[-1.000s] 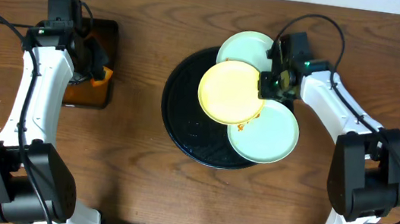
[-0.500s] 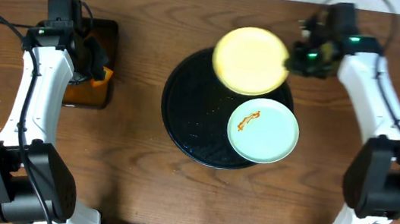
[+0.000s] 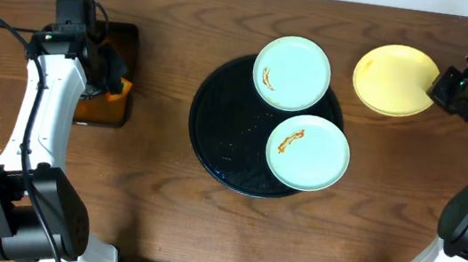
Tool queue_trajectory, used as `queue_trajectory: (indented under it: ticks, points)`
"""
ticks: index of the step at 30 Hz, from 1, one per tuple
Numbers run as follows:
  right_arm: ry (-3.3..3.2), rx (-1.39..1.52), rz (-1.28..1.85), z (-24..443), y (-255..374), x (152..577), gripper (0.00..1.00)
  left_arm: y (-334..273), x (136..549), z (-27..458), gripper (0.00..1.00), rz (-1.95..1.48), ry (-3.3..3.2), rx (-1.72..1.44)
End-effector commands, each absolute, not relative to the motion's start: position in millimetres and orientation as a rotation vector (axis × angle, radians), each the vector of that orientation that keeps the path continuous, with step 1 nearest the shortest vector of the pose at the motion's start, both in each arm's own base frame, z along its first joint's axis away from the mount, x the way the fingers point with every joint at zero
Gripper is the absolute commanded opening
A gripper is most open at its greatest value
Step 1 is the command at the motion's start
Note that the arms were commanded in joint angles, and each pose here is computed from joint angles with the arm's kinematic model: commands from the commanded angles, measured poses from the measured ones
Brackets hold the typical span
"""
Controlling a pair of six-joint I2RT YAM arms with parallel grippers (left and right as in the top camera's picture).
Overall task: Clean dirty plates on tray and stack at the side
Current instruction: 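Carry the yellow plate right and set it on the table beside the tray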
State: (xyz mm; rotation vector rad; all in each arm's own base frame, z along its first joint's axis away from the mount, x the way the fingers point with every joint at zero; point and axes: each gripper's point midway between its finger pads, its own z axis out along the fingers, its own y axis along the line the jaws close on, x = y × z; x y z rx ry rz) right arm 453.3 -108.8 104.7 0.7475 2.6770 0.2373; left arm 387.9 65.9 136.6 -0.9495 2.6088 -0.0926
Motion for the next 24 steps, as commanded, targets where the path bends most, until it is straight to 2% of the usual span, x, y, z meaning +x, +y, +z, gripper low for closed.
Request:
queue_trajectory:
  ticks: [1,2,4,9,13,16,19,24]
  points:
    - [2.704,0.749,0.227,98.9,-103.3,448.8,0.68,65.3,386.4,132.4,0.08,-0.093,2.629,-0.932]
    - [2.707,0.737,0.244,99.2,-98.4,449.8,0.73,65.3,386.4,132.4,0.08,-0.093,2.629,-0.932]
    - [2.712,0.699,0.300,100.5,-86.4,452.5,0.78,65.3,386.4,132.4,0.08,-0.093,2.629,-0.932]
    - [2.722,0.424,0.556,110.4,-25.9,461.4,0.80,65.5,387.2,132.7,0.08,-0.094,2.626,-0.931]
    - [2.756,0.272,0.584,110.4,25.8,462.0,0.80,65.6,388.0,133.0,0.08,-0.095,2.623,-0.930]
    - [2.770,0.255,0.523,107.5,58.9,465.0,0.80,65.6,387.9,132.9,0.08,-0.095,2.623,-0.930]
    - [2.762,0.305,0.371,95.0,88.5,473.5,0.86,65.6,387.8,132.9,0.08,-0.094,2.624,-0.930]
    - [2.747,0.315,0.261,73.9,115.3,481.2,0.86,65.3,386.4,132.4,0.08,-0.093,2.629,-0.932]
